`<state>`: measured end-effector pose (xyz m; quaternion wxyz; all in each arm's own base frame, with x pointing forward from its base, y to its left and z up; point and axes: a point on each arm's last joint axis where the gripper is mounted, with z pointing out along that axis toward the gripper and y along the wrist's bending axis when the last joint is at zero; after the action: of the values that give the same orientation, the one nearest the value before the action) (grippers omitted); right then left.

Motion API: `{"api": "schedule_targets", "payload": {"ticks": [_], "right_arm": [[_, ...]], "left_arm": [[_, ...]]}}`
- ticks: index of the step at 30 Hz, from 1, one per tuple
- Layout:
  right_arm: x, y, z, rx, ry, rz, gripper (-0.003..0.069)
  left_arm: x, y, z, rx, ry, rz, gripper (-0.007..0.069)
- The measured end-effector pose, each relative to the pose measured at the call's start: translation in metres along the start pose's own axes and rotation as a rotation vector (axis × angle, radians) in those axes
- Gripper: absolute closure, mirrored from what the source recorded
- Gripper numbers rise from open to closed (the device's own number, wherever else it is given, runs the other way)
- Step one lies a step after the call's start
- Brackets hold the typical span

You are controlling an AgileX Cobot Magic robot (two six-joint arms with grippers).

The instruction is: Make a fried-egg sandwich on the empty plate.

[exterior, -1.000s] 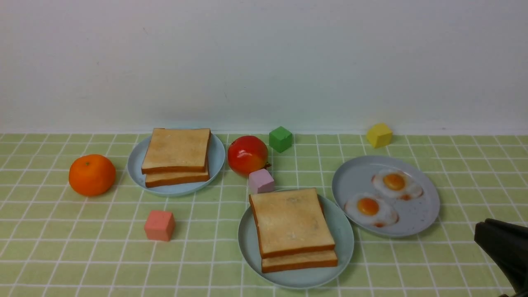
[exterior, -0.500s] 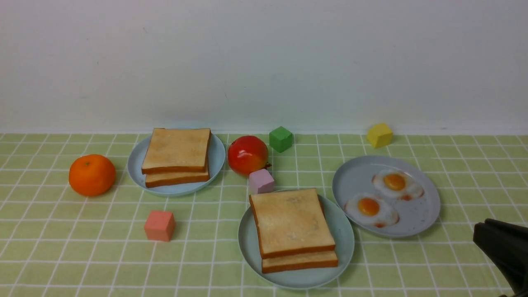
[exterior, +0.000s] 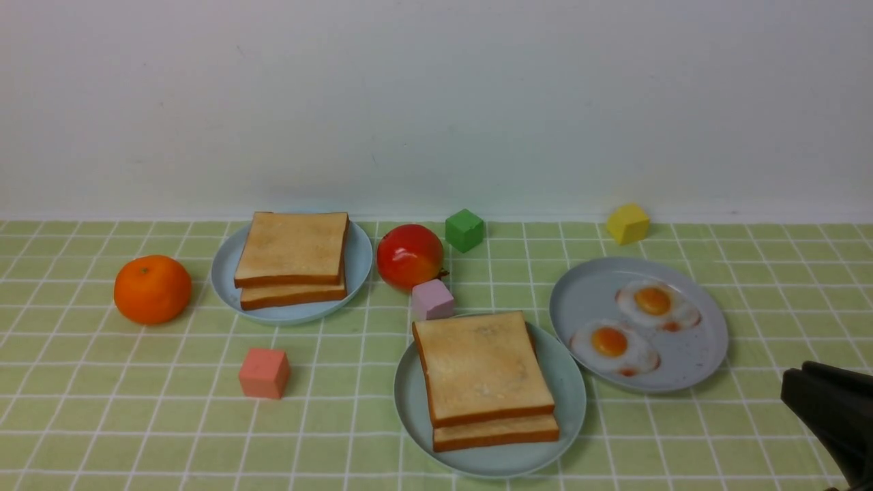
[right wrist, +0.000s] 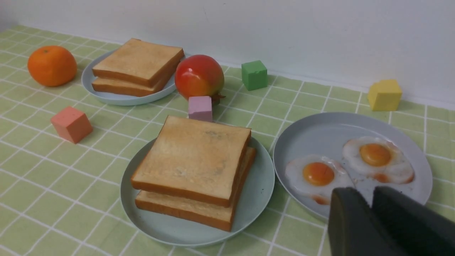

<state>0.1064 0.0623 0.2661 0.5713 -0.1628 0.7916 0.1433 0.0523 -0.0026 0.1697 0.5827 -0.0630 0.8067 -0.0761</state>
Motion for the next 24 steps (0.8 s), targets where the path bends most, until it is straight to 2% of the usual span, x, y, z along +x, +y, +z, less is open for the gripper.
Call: {"api": "schedule_targets", "payload": {"ticks": [11, 17, 21, 22, 24], "right_arm": [[-0.004, 0.000, 0.000, 0.006, -0.049, -0.141, 0.0521], [-0.003, 0.000, -0.004, -0.013, -0.041, -0.024, 0.0513], [0.003, -0.012, -0.016, 0.065, 0.001, 0.065, 0.0508], [0.003, -0.012, -0.017, 0.060, 0.001, 0.064, 0.0508], [0.008, -0.020, -0.029, 0.112, -0.021, 0.064, 0.0508]], "left_arm": [[0.000, 0.000, 0.000, 0.000, 0.000, 0.000, 0.0603], [0.000, 0.000, 0.000, 0.000, 0.000, 0.000, 0.0597], [0.000, 0.000, 0.000, 0.000, 0.000, 0.000, 0.0592], [0.000, 0.000, 0.000, 0.000, 0.000, 0.000, 0.0592], [0.000, 0.000, 0.000, 0.000, 0.000, 0.000, 0.0590]]}}
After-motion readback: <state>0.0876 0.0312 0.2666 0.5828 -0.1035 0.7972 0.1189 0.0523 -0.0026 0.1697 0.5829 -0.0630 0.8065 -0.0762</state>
